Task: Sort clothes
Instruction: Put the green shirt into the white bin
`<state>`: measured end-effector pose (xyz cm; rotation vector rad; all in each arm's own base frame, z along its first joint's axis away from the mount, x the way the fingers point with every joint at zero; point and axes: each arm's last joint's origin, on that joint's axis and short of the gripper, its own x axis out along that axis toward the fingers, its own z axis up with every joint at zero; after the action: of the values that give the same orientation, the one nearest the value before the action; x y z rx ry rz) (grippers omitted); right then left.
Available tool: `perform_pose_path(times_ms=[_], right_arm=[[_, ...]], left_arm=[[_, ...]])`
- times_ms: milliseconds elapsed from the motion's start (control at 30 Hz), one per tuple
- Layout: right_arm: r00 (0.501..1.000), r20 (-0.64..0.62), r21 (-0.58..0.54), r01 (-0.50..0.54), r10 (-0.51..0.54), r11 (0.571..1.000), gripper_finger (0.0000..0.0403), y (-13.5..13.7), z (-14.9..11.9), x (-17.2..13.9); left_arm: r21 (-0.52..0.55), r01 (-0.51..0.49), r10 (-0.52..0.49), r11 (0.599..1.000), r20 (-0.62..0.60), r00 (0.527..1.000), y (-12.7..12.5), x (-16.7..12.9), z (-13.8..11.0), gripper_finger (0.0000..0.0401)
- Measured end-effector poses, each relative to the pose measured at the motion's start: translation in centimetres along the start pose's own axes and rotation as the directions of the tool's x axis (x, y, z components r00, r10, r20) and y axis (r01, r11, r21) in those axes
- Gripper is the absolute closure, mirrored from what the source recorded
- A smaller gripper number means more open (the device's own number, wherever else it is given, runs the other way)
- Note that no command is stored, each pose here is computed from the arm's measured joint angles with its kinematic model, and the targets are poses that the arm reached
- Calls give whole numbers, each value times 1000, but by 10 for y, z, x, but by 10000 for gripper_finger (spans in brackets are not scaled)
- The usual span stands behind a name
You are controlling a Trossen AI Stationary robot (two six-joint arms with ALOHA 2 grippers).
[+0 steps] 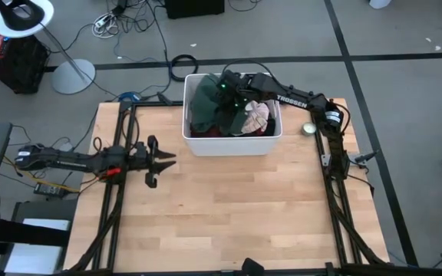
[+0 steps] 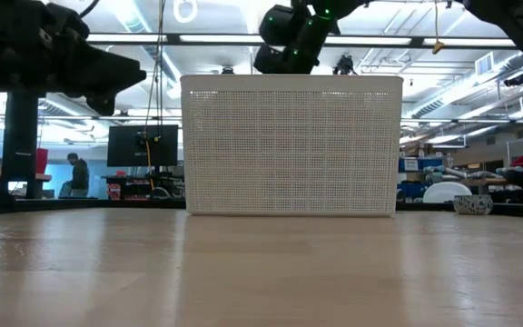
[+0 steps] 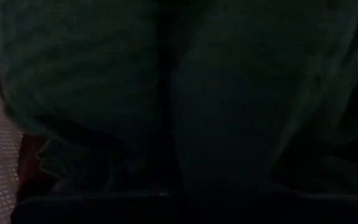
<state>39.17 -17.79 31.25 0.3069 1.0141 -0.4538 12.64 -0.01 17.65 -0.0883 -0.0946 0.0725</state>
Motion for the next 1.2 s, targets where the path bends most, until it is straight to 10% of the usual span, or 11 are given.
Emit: perform_pose_path(times_ms=[867, 1200], right_arm=[[989, -149, -164, -46, 22, 985, 355, -5, -21, 19], [998, -53, -129, 25, -32, 991, 268, -5, -6, 1]], left_arm=[[-70, -13, 13, 997, -13, 1000, 8, -29, 0, 282], [-99, -13, 12, 995, -5, 1000, 8, -29, 1, 282]])
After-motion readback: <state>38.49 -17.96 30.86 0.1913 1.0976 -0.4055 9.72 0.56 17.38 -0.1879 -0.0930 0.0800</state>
